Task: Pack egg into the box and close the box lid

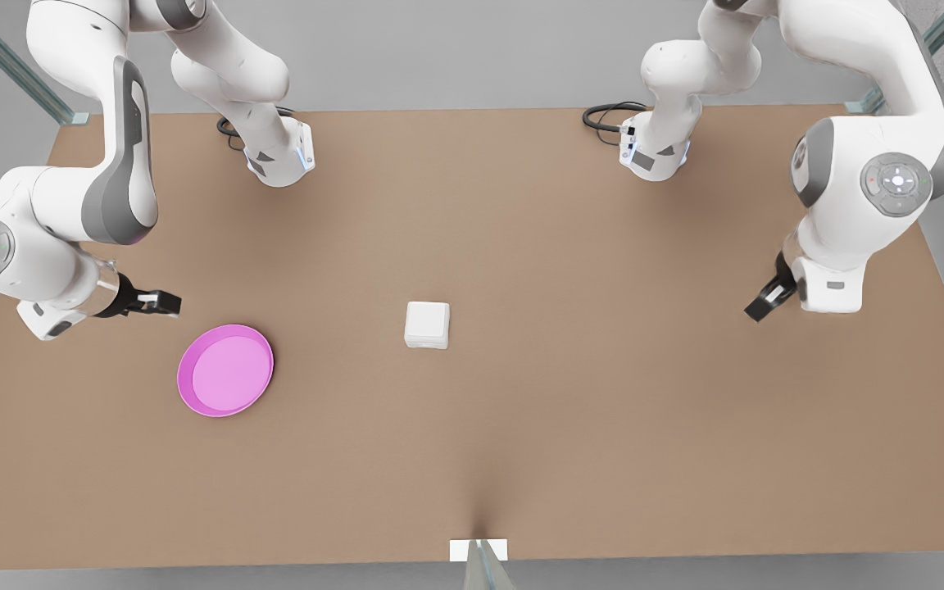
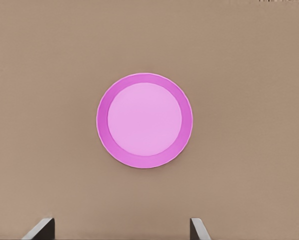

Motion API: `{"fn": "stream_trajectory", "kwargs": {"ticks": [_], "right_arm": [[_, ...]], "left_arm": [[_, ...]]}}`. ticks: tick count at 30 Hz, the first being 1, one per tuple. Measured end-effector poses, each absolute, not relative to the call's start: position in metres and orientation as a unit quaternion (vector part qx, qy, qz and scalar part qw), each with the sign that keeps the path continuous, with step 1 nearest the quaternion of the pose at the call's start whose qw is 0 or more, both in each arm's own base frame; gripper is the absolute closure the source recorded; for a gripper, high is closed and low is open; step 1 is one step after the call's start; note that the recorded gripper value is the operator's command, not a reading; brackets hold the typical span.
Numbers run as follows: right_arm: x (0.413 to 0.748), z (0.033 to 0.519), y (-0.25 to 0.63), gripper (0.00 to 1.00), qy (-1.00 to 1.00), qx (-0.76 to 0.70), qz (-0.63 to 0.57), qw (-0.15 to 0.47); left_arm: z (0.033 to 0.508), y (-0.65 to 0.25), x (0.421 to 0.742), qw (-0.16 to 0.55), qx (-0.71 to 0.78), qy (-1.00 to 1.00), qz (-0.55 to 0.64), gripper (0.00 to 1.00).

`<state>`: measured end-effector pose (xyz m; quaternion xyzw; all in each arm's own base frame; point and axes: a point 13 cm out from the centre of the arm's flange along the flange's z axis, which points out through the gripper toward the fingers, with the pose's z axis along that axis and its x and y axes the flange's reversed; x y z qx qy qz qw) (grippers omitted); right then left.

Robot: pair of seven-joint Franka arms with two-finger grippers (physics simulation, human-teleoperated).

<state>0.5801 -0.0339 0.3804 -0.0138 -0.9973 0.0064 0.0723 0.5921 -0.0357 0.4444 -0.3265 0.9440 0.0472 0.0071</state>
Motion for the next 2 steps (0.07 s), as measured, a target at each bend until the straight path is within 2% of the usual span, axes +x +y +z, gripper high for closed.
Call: {"fn": "stream_trajectory", "kwargs": {"ticks": [2], "right_arm": [[0.5799, 0.3803, -0.0339, 0.00, -0.997, -0.006, 0.006, 0.073]], "left_arm": [[0.4427, -0.0465, 0.5857, -0.012, -0.297, 0.954, 0.023, 0.00]]}}
